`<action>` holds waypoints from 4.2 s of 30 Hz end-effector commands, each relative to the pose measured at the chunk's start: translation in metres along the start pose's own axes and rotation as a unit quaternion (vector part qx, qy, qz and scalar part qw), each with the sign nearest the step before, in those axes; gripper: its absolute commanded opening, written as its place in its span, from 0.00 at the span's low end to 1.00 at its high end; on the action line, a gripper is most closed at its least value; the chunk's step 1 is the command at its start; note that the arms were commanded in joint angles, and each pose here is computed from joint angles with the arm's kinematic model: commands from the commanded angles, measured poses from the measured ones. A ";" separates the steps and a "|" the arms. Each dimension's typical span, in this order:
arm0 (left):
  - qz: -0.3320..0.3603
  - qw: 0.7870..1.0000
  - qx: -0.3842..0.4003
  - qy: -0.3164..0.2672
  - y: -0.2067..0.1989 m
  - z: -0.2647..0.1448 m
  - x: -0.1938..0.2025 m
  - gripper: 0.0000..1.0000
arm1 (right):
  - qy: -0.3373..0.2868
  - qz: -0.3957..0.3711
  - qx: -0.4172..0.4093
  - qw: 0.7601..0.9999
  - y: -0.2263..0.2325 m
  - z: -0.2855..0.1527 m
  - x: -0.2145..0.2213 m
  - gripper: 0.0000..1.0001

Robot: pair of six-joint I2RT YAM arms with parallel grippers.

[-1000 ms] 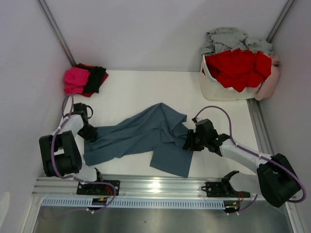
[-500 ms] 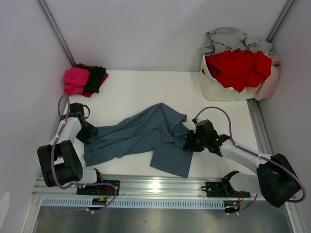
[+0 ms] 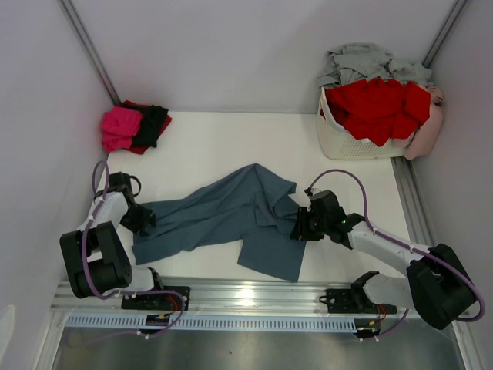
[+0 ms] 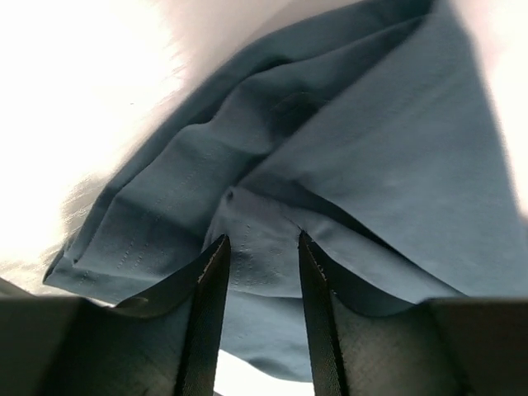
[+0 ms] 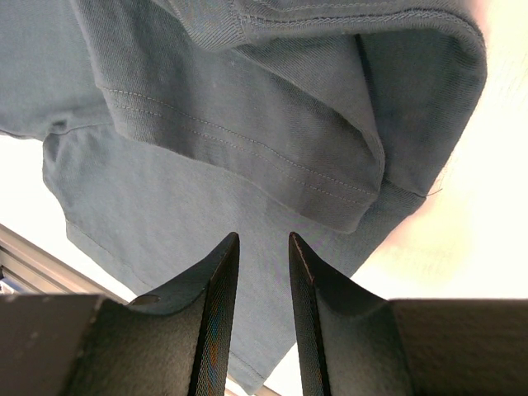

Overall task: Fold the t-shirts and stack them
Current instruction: Flatten out the tshirt

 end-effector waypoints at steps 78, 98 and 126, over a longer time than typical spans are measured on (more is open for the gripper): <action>-0.040 0.993 0.111 -0.032 -0.015 -0.009 -0.040 0.01 | -0.039 0.012 0.094 0.995 -0.008 0.006 -0.019 0.37; -0.033 0.992 0.119 -0.029 -0.014 -0.006 -0.036 0.01 | -0.044 0.022 0.103 0.993 -0.014 0.006 -0.012 0.26; -0.025 0.979 0.165 -0.114 -0.021 -0.047 -0.050 0.01 | -0.115 -0.046 0.141 0.982 0.014 -0.014 -0.069 0.00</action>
Point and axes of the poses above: each gripper's point midway between its finger pads, its own z axis out along the fingers, its own y axis along the line the jaws close on, x = y × z, the point moved 9 cm from there along -z, back along the fingers, and after that the axes turned 7 degrees about z, right-handed, at the moved point
